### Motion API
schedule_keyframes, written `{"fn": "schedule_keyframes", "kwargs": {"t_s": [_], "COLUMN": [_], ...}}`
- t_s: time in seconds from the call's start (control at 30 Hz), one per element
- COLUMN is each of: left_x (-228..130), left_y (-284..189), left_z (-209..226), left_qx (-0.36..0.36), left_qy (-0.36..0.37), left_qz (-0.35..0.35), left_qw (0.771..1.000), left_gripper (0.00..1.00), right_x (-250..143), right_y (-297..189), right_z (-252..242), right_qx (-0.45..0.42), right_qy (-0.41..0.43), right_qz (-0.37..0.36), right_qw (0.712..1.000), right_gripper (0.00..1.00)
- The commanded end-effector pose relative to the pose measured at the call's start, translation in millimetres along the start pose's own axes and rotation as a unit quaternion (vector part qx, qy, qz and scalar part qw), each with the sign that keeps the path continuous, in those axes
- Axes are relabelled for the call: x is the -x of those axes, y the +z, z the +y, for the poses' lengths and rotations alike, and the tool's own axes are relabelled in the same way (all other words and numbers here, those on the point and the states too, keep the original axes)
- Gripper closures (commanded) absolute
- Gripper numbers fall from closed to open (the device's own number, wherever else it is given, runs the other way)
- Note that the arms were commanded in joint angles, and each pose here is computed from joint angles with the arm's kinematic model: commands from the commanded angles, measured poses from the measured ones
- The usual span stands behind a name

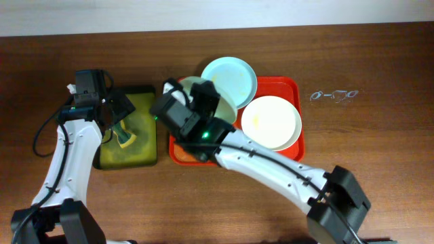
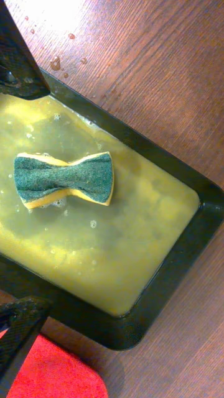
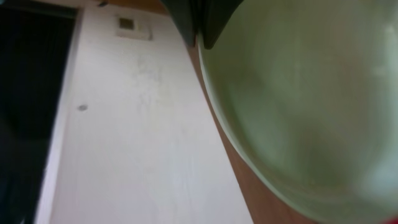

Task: Clean dirty plates on tray and stack at the side
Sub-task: 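Lift the pale green plate with the right gripper and place it right of the tray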

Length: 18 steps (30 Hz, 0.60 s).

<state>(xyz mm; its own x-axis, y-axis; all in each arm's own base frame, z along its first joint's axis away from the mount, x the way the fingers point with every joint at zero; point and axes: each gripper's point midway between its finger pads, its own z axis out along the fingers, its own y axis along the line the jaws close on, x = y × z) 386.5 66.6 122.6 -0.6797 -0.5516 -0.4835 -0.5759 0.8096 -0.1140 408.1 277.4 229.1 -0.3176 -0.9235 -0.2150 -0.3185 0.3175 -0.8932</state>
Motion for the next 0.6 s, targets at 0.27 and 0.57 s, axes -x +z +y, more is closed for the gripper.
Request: {"fn": "schedule_keyframes", "kwargs": {"t_s": [0.27, 0.57], "left_x": [2, 2], "left_y": [-2, -2], "left_z": [3, 3], "left_qx": [0.006, 0.006], "left_qy": [0.002, 0.002], "left_qz": [-0.002, -0.001], "left_qw": [1.000, 1.000], "left_gripper": [0.01, 0.01], "right_x": [-187, -433], "right_y": [118, 183], "right_z": [-43, -56], "right_qx": [0.457, 0.234], "right_qy": [0.566, 0.725], "right_qz": [0.005, 0.208], "right_qw": [0.686, 0.613], "right_gripper": [0.96, 0.96]}}
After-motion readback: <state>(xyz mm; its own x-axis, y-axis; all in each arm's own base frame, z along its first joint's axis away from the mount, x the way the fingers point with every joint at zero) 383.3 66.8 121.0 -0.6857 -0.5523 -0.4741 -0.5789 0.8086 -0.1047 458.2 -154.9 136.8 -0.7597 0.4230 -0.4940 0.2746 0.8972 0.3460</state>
